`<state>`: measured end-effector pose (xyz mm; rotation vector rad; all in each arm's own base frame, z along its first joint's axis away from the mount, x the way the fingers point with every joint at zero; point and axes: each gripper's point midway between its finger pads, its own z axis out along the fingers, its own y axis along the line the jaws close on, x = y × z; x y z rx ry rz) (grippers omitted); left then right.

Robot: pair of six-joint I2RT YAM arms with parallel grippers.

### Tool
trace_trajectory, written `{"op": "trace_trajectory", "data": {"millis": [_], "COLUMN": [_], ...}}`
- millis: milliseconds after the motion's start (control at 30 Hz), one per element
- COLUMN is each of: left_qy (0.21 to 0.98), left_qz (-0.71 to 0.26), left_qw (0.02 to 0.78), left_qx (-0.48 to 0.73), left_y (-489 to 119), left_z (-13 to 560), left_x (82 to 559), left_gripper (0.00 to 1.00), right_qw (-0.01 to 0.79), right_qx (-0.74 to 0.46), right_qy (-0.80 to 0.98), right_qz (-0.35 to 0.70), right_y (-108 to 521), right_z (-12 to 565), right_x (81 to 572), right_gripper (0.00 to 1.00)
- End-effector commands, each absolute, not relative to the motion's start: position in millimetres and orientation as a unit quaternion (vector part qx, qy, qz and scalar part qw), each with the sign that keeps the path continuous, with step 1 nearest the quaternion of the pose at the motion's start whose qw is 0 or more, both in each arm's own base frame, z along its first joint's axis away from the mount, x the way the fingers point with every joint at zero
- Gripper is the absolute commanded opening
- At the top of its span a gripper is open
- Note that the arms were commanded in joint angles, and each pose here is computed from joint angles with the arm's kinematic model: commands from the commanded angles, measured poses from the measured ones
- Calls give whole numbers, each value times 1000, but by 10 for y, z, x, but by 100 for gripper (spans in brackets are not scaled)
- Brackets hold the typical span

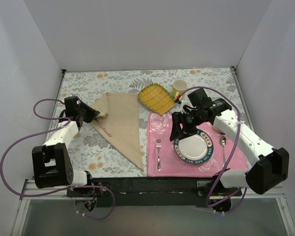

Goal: Fold the napkin, place the utensils inside, and roll it up
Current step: Fold the napkin

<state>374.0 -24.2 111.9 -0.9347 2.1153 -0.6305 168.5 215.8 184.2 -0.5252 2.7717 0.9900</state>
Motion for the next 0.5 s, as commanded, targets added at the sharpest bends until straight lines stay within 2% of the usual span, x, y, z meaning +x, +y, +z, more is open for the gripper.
{"op": "trace_trajectory", "data": {"millis": [0,467], "left_qy": [824,845], "left_qz": [-252,-268], "left_qw": [365,297], "left_qx": [-352,-356], "left_y": [-307,-513], "left_z": [1199,845], "left_x": [3655,3398], "left_gripper": [0,0], "right_qw": [88,95], "right_qx": [-182,-178], "right_qy": [916,914], "right_qz": [348,352], "right_y": [2180,2195], "right_z": [1923,1957], "right_x": [1641,1657], "right_gripper": [66,66]}}
